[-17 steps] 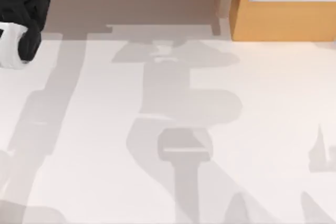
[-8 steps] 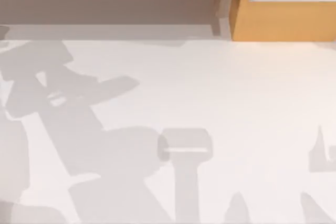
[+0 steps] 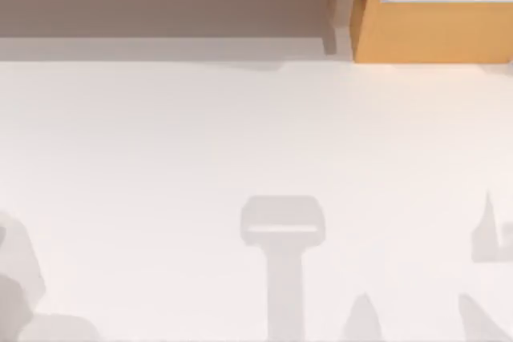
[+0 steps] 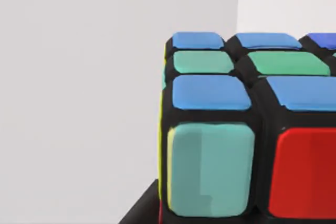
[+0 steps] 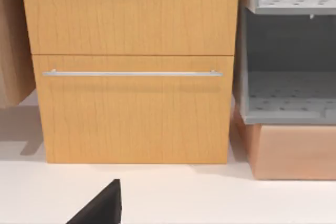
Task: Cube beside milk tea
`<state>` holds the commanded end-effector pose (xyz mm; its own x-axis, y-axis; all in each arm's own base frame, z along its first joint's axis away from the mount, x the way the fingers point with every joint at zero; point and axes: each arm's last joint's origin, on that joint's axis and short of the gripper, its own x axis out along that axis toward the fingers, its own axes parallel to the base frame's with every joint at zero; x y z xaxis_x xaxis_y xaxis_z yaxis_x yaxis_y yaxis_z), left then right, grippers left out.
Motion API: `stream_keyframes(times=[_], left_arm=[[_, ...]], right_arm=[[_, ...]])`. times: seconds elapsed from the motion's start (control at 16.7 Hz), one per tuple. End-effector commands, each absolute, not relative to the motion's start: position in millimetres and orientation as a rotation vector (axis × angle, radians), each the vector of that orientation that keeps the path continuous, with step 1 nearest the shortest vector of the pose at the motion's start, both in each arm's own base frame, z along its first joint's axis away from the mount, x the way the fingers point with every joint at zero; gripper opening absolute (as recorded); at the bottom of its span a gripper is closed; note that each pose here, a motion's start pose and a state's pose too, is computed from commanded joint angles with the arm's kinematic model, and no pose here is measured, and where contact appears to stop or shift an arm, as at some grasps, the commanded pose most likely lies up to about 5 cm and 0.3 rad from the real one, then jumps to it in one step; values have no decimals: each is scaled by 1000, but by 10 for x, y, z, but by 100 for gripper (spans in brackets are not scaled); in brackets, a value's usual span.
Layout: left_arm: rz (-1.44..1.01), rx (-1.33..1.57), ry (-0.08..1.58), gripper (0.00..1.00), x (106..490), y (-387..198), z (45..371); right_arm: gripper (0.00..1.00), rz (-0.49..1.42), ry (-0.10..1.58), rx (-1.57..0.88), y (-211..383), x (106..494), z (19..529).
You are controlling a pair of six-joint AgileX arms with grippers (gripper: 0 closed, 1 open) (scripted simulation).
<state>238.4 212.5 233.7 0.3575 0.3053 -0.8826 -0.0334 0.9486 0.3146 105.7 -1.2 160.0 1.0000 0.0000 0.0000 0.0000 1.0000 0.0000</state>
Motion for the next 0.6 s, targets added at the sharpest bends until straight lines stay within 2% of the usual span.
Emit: stream_keyframes(times=[0.3,0.6], left_arm=[[44,59,1510,0,2010,2024,2001],[-2,12,1576,0,1951,1980,1927]], right_arm=[[100,0,0,0,-12,1057,1600],[100,0,0,0,-12,1057,1600]])
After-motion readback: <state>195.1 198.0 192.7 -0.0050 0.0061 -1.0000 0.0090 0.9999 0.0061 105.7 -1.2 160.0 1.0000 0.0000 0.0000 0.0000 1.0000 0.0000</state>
